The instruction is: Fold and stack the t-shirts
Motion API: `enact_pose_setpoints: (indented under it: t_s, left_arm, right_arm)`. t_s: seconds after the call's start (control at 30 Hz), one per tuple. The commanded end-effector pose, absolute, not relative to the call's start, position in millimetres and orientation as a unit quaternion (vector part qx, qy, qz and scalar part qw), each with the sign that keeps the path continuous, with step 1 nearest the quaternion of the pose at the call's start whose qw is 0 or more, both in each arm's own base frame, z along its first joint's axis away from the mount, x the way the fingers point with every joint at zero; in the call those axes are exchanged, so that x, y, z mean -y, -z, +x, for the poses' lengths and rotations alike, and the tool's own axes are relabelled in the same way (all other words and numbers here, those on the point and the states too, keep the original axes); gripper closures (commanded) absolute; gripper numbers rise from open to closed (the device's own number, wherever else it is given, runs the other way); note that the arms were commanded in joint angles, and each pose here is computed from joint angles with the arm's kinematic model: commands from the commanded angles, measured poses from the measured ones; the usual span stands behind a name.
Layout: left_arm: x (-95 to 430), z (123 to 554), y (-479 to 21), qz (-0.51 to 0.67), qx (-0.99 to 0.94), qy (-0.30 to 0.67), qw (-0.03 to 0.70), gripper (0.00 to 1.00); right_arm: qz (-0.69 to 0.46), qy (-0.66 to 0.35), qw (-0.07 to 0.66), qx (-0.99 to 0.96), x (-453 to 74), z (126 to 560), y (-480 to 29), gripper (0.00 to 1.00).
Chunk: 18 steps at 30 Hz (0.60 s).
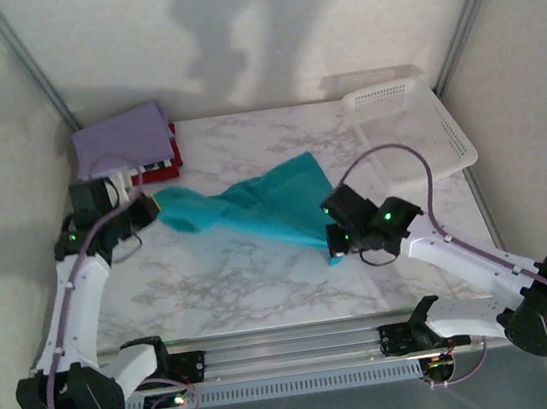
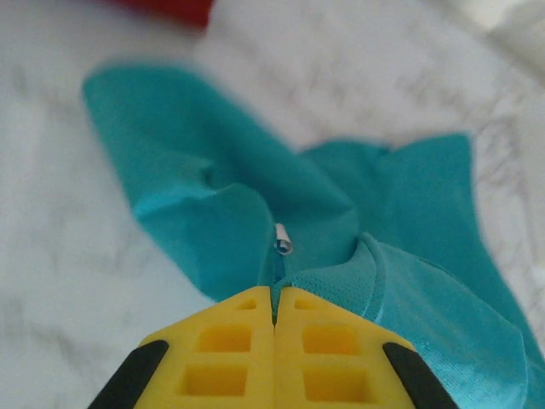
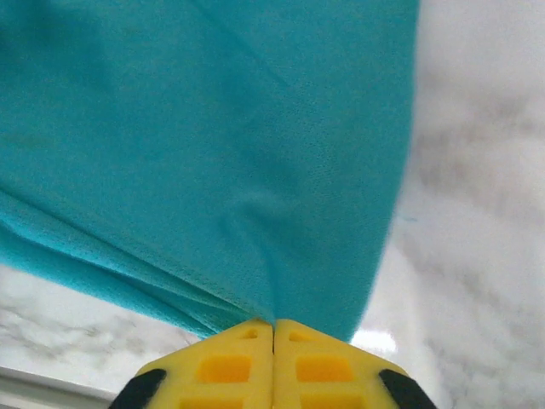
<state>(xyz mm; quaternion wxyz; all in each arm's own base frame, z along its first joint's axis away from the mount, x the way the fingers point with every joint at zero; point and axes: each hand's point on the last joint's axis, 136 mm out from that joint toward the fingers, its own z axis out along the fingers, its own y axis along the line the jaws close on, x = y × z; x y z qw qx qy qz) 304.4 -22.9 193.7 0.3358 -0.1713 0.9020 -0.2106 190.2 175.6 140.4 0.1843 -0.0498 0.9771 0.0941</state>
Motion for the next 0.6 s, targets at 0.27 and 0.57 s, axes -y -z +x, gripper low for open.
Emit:
enact_pose_setpoints:
  t_s: [0.27,0.57]
  left_arm:
    - [25,282,-183,-0.243,-0.878,0.227,0.345,0.41]
    - [92,293,-136,-0.153,-0.929,0.149,0.301,0.44]
  right_arm:
    - [0.034,-0.098,0.211,-0.972,-144,202,-162,0.33]
    - [0.051,-0.092,0.165,-0.981,-138,214,-138,0.33]
